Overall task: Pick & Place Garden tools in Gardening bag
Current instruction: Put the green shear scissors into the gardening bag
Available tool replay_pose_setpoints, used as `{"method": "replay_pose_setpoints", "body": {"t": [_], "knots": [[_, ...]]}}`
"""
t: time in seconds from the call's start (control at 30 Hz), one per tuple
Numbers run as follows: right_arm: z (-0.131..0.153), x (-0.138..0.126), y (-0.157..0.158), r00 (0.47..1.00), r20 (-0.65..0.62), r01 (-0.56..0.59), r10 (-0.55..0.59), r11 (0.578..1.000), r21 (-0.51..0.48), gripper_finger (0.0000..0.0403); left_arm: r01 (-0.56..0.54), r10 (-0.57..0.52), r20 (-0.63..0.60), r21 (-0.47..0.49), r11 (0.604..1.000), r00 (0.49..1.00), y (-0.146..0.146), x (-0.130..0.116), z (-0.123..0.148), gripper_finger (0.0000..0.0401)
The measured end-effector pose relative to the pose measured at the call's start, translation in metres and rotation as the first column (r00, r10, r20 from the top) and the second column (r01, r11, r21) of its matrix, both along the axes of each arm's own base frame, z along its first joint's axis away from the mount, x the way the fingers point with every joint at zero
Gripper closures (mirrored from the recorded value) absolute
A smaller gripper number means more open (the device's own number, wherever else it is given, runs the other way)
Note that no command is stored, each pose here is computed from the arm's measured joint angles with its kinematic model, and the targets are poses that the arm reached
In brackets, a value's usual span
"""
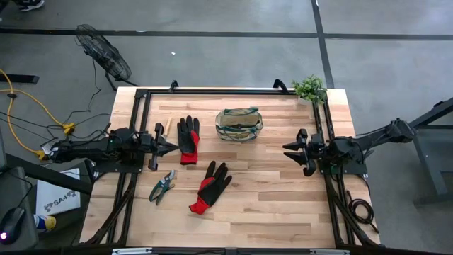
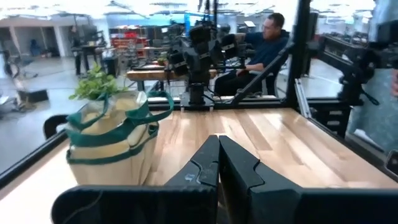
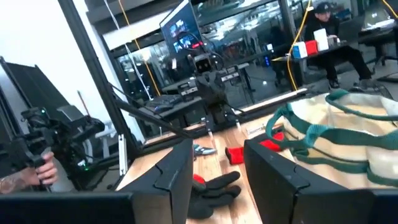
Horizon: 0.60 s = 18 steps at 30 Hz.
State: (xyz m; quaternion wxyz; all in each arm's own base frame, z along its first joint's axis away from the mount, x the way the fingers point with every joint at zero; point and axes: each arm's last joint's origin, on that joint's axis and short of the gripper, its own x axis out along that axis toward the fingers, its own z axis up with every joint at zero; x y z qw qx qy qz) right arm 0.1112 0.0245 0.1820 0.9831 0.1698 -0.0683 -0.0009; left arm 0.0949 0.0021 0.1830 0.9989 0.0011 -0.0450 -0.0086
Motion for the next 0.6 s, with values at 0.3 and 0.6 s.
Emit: {"method": "replay_pose_setpoints", "body": {"t": [0.3,0.6], "knots": [[0.0,-0.004,-0.01,0.999,0.003,0.044,-0.043,0.999,-0.028,0.0268,-0.162,0.163,-0.011,-0.175,0.971,0.987,0.005,0.0,-0.001,0.04],[-0.009,-0.007,-0.016,0.996,-0.083,0.041,-0.043,0.999,-0.022,0.0268,-0.165,0.155,-0.056,-0.276,0.947,0.986,0.005,0.0,-0.005,0.04]]}}
